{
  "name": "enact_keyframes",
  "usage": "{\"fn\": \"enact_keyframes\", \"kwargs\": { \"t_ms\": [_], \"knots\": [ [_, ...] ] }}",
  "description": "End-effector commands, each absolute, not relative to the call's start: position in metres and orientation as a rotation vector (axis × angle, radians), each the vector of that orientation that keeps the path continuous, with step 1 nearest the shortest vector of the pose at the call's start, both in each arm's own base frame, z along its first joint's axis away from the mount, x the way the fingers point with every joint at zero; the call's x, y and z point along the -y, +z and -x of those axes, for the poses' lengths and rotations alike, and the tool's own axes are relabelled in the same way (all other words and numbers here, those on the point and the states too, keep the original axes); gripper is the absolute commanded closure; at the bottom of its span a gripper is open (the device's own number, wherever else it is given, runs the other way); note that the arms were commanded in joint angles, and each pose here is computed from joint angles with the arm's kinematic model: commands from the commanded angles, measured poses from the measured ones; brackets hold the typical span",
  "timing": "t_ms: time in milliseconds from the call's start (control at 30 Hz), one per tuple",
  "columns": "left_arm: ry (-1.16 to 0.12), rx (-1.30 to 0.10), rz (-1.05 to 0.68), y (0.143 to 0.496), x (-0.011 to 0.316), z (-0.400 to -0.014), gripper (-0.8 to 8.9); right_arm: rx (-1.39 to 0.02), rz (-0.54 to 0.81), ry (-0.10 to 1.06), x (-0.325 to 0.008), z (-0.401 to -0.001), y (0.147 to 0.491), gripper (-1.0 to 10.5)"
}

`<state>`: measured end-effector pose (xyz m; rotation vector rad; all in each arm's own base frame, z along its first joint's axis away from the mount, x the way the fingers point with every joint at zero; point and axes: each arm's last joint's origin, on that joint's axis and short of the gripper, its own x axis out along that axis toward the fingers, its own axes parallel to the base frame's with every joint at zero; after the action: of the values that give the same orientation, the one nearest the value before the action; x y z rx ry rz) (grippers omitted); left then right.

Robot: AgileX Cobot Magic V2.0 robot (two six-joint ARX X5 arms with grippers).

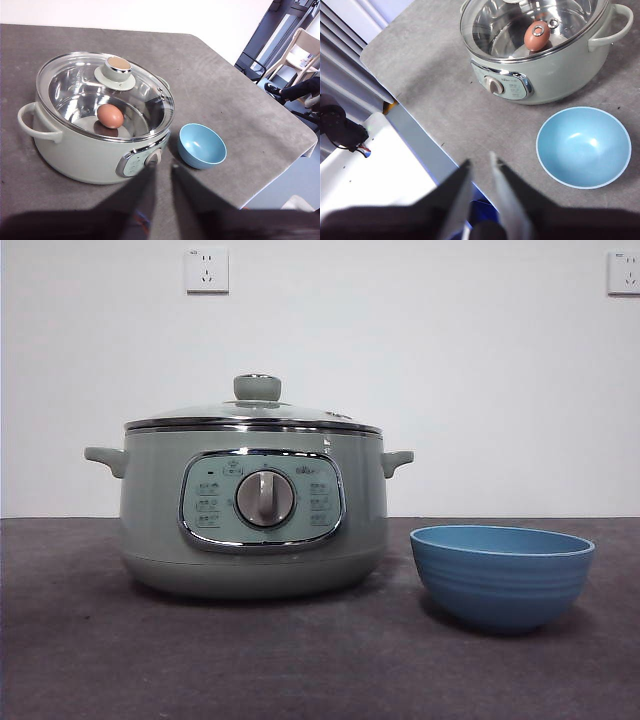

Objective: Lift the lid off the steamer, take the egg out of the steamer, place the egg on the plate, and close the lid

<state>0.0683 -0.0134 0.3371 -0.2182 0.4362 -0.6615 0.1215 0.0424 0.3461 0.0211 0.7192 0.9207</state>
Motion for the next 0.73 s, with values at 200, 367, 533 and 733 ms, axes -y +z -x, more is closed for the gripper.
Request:
{"fn": "enact_keyframes", "kwargs": {
  "t_ms": [200,367,533,733],
  "knots": [
    [-0.695,-0.360,0.172,0.345,0.014,-0.074,2.79,-0.715,-0.029,0.923,-0.043,-0.121,0.347,3.8],
    [-0.707,-0.344,0.165,0.349,0.014,-0.092,2.79,-0.706,-0.036,0.919,-0.043,-0.122,0.348,3.8],
    [-0.741,-0.338,0.171,0.350,0.016,-0.120,2.79,-0.692,-0.035,0.918,-0.043,-0.124,0.349,3.8],
    [-0.769,-0.341,0.142,0.352,0.030,-0.166,2.79,-0.668,-0.041,0.909,-0.044,-0.126,0.351,3.8]
  ]
}}
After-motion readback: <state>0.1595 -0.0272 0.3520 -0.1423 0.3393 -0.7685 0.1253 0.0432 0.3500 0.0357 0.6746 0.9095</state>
